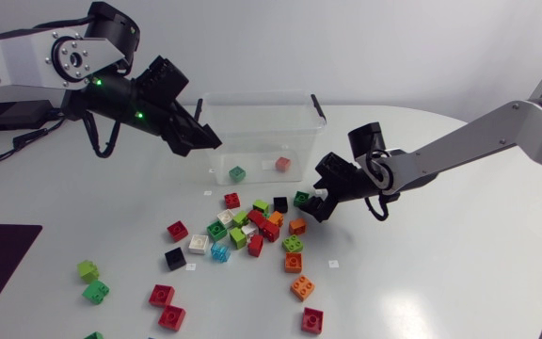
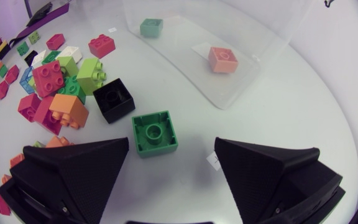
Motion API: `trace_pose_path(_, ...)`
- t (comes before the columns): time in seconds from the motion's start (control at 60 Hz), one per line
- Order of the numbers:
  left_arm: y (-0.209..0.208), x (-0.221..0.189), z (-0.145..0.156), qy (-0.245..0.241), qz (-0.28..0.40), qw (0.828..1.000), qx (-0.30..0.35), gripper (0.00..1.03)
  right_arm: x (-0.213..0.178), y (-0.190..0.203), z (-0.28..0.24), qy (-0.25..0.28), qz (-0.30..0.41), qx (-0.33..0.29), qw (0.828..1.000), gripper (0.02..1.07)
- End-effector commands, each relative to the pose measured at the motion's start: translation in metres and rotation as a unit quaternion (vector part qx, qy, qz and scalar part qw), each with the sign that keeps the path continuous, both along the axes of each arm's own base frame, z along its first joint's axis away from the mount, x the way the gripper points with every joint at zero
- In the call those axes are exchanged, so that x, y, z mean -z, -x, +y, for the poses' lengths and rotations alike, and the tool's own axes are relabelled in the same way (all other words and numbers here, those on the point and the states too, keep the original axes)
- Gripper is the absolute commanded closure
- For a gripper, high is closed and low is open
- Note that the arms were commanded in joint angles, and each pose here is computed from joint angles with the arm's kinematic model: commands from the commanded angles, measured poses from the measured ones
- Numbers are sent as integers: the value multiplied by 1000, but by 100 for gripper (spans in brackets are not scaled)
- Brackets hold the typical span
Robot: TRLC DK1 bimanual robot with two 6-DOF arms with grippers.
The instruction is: Place the duplo bricks in the container
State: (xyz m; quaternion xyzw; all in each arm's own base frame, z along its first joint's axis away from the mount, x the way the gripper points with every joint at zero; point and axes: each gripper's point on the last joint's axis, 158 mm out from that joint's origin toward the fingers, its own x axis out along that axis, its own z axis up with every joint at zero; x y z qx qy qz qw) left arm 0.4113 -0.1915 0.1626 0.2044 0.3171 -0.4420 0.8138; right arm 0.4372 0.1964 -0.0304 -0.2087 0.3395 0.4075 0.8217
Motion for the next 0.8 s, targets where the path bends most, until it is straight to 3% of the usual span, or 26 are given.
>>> trace_pose_path(0.0,-13,-22,-12,35,-12,999,-20,87,10,0,10,3,-2,-19,1000,12)
trace_pose_path(0.15,-35,-32,-18,59,-20,997,-43,87,17,3,17,3,1,-27,1000,17)
trace_pose_path(0.217,-46,-35,-18,67,-24,996,-59,87,18,3,20,2,-1,-29,1000,27)
trace_pose_path(0.4,-68,-31,-16,71,-31,993,-89,87,21,4,17,3,0,-26,1000,75)
trace_pose_path(0.667,-91,-22,-20,82,-31,989,-116,86,-4,14,1,3,-11,-12,1000,80)
trace_pose_path(0.733,-100,-22,-18,79,-40,987,-137,76,-17,17,-3,6,-18,-8,1000,80)
trace_pose_path(0.783,-104,-23,-17,83,-43,985,-146,60,-30,22,-5,6,-23,-7,1000,80)
